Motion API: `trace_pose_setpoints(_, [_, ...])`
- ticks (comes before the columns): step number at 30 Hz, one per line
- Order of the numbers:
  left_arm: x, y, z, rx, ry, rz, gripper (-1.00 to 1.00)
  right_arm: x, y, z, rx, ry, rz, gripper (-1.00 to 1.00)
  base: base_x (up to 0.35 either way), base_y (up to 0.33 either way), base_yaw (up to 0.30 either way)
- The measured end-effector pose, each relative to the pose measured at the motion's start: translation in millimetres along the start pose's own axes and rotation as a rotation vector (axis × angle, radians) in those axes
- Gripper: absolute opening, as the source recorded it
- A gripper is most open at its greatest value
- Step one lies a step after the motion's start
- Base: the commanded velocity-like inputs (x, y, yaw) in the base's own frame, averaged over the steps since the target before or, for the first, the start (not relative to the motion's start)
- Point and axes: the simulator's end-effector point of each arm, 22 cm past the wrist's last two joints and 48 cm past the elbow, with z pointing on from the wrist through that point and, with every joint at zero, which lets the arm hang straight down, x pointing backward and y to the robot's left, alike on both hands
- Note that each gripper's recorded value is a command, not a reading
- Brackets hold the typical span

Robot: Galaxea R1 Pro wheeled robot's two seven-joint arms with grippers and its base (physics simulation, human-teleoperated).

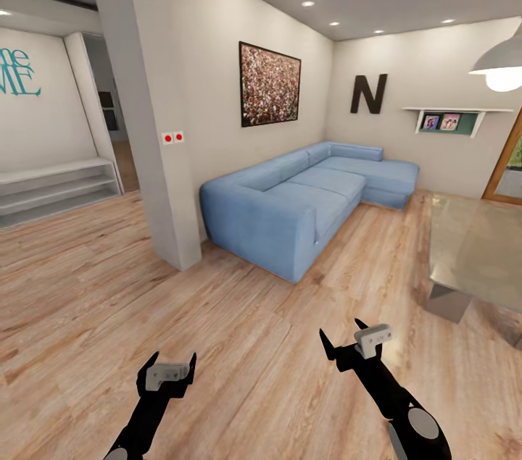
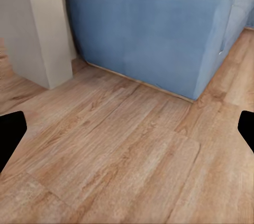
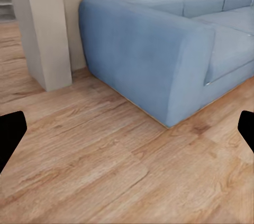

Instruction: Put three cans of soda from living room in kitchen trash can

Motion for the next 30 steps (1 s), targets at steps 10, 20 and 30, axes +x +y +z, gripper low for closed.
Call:
trace_pose_setpoints(10, [5.6, -0.6, 0.3, 0.001, 0.011, 0.0, 1.0, 6.0, -0.5, 1.2, 0.003, 0.013, 0.004, 1.0, 0.0, 0.168, -0.095])
trace_pose_setpoints(20, [11.5, -1.4, 0.6, 0.003, 0.021, -0.001, 1.0, 12.9, -0.3, 2.4, 0.002, 0.026, 0.007, 1.0, -0.069, 0.021, -0.14])
trace_pose_setpoints(30, [17.4, -2.2, 0.7, 0.004, 0.032, -0.001, 1.0, 18.7, 0.0, 3.5, 0.001, 0.036, 0.009, 1.0, -0.305, 0.001, -0.16])
